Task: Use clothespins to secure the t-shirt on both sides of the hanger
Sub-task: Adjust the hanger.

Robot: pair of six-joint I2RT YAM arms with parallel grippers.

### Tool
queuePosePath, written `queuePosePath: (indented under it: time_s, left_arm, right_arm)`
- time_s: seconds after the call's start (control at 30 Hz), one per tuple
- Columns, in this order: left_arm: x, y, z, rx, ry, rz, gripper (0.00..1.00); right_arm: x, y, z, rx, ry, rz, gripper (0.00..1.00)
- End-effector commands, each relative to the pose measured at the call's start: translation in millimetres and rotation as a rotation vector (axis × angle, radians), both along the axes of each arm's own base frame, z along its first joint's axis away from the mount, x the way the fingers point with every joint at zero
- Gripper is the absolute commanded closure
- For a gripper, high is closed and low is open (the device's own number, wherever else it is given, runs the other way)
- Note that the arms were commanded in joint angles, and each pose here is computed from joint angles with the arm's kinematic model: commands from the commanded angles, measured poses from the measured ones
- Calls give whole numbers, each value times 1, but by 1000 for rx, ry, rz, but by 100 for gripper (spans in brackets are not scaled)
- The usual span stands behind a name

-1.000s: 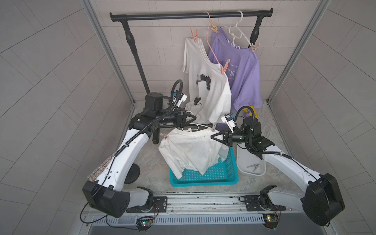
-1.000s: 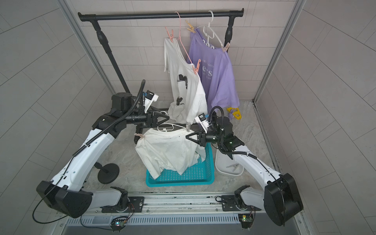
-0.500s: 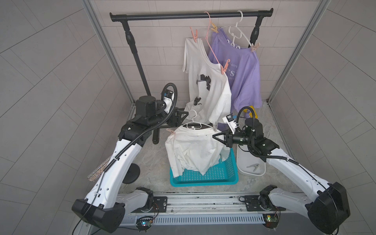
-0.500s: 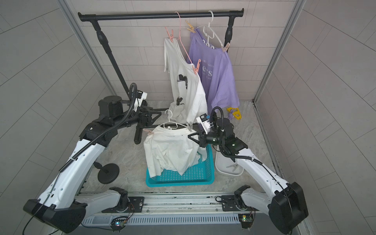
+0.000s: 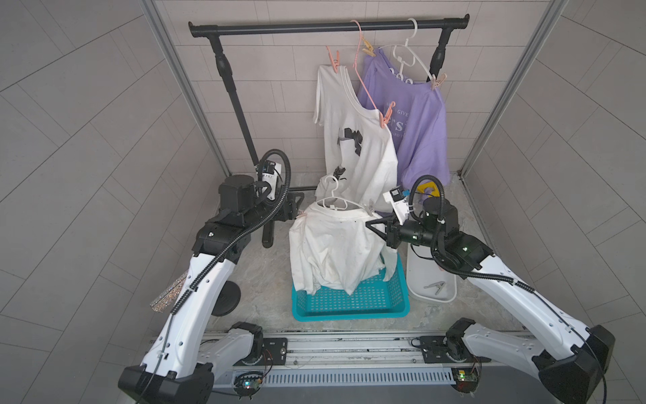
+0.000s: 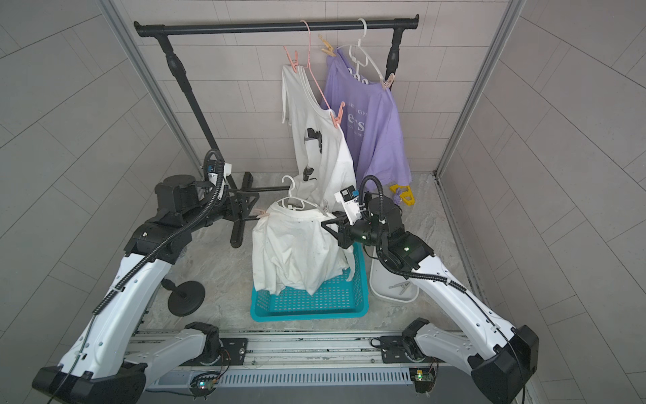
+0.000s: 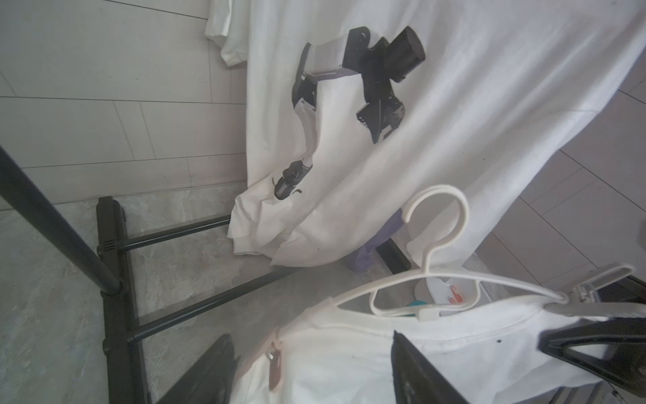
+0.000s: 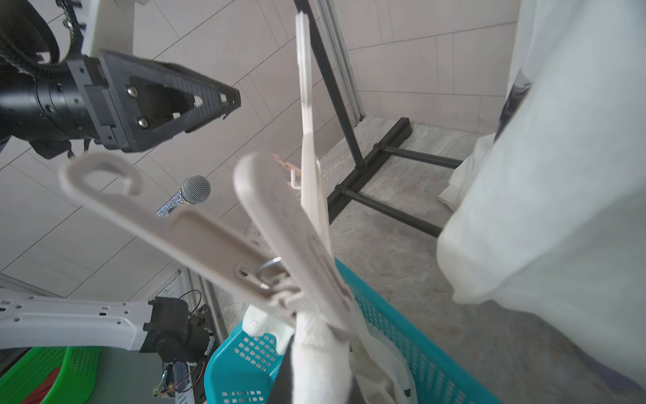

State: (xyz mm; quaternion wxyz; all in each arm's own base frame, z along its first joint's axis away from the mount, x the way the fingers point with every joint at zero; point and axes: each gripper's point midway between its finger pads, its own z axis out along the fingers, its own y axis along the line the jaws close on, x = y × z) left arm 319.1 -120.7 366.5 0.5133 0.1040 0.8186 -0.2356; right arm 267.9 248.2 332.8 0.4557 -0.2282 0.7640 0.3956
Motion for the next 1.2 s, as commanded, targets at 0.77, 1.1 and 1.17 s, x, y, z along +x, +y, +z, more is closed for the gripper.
queuePosePath:
  time_s: [0.77, 1.1, 1.17]
  left_arm:
    - [27, 11, -25, -117, 18, 49, 26]
    - [38, -1, -50, -183, 48, -4, 26]
    - [39, -3, -56, -179, 61, -11, 26]
  right_arm:
    - [45, 8, 157, 9, -324, -289, 100]
    - [66, 18, 192, 41, -378, -361, 100]
    - [69, 23, 201, 46, -395, -359, 100]
